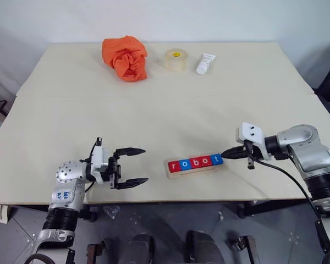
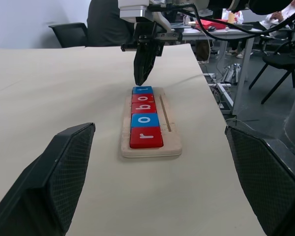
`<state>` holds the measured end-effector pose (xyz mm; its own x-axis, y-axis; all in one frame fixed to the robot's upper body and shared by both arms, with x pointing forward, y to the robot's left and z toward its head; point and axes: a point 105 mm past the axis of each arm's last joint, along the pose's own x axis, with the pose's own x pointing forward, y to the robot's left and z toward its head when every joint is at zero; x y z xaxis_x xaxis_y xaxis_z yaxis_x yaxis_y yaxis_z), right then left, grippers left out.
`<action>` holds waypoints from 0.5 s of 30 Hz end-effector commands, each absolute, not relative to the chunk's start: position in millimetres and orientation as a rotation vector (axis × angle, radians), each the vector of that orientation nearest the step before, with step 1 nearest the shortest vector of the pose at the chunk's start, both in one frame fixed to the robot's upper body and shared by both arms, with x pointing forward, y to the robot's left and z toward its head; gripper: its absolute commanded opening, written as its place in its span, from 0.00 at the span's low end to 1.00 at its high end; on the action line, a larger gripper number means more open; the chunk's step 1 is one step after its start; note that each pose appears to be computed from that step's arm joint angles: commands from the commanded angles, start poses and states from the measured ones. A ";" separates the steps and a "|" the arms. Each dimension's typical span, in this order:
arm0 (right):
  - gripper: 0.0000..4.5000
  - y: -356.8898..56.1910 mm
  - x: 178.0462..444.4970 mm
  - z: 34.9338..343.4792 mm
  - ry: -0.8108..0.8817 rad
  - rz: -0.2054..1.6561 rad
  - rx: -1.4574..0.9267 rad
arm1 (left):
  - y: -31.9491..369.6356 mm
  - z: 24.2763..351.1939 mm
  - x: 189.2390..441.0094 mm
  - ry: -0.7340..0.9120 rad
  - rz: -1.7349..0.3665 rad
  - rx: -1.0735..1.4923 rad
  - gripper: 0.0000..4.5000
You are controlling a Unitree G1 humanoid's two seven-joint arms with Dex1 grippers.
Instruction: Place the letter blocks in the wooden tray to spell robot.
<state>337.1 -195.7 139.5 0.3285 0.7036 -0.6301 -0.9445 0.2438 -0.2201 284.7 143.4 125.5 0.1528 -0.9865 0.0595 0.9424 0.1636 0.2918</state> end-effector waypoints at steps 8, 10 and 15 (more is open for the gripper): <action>0.01 -192.2 342.7 158.6 0.356 1.159 -0.641 | 145.3 132.3 284.2 -0.292 -1.382 0.218 1.00; 0.01 -191.7 347.0 162.3 0.336 1.154 -0.640 | 145.0 132.4 284.6 -0.292 -1.383 0.217 1.00; 0.09 -186.4 363.7 165.7 0.311 1.141 -0.639 | 143.5 133.6 285.8 -0.297 -1.383 0.217 1.00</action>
